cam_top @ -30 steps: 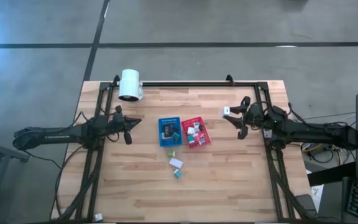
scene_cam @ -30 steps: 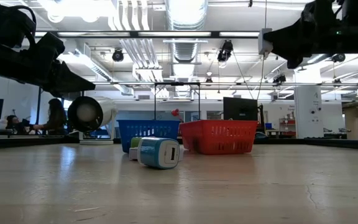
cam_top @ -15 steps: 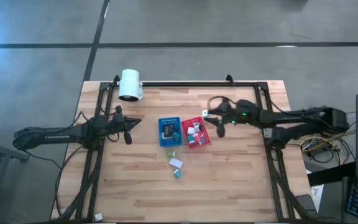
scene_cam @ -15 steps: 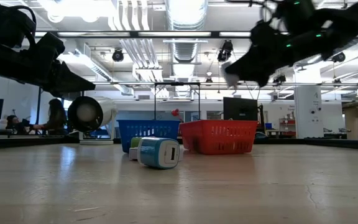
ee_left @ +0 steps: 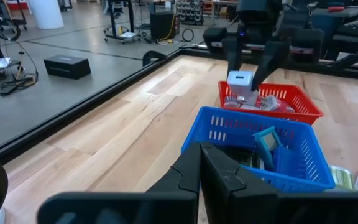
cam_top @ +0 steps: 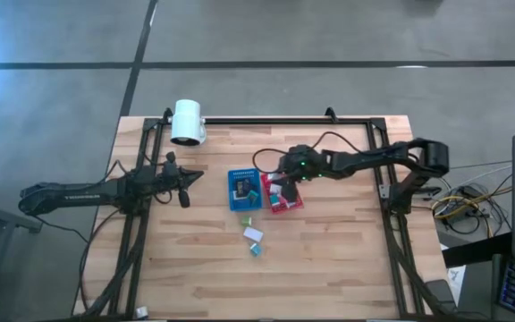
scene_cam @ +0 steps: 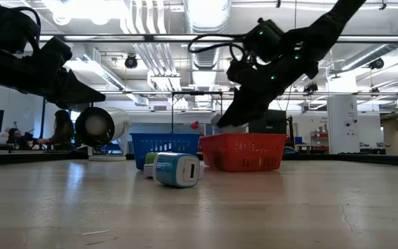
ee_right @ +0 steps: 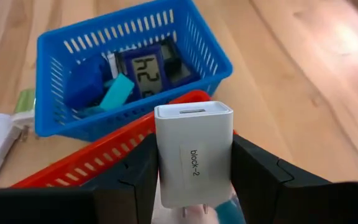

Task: Pick & Place Office items
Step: Put the white charger adapter into the red bin, then put the digital timer into the blue bin

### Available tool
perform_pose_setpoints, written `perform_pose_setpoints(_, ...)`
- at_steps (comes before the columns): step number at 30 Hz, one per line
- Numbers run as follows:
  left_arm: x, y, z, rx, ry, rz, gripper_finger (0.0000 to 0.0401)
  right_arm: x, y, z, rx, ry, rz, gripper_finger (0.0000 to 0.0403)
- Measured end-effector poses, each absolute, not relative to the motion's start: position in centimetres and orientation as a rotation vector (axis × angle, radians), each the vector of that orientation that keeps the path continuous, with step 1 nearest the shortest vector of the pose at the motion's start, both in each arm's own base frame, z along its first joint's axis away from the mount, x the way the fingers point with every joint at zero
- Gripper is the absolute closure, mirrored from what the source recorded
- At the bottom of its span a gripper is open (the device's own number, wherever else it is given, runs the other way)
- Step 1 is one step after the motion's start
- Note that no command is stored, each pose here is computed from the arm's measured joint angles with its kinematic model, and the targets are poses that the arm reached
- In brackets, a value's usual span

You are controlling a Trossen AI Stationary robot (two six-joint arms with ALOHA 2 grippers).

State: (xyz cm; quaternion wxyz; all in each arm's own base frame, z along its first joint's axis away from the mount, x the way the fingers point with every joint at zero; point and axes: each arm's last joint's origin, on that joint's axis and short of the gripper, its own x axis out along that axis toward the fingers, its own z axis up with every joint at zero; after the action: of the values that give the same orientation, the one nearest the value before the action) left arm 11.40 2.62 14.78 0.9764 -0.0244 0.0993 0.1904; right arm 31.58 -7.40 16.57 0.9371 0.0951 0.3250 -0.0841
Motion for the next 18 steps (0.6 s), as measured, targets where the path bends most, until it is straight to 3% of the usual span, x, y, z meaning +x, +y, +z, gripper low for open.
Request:
perform_pose_setpoints(7,11.4,2.6,14.8,-0.049,0.203,0.384,0.0389,32.3,-7.4,16.1,0.207,0.729,-0.128,0.0234)
perform_pose_setpoints(18,11.4,2.6,14.8,-0.049,0.202,0.384,0.0389,31.3,-7.1,18.4,0.189,0.658,-0.12,0.0158)
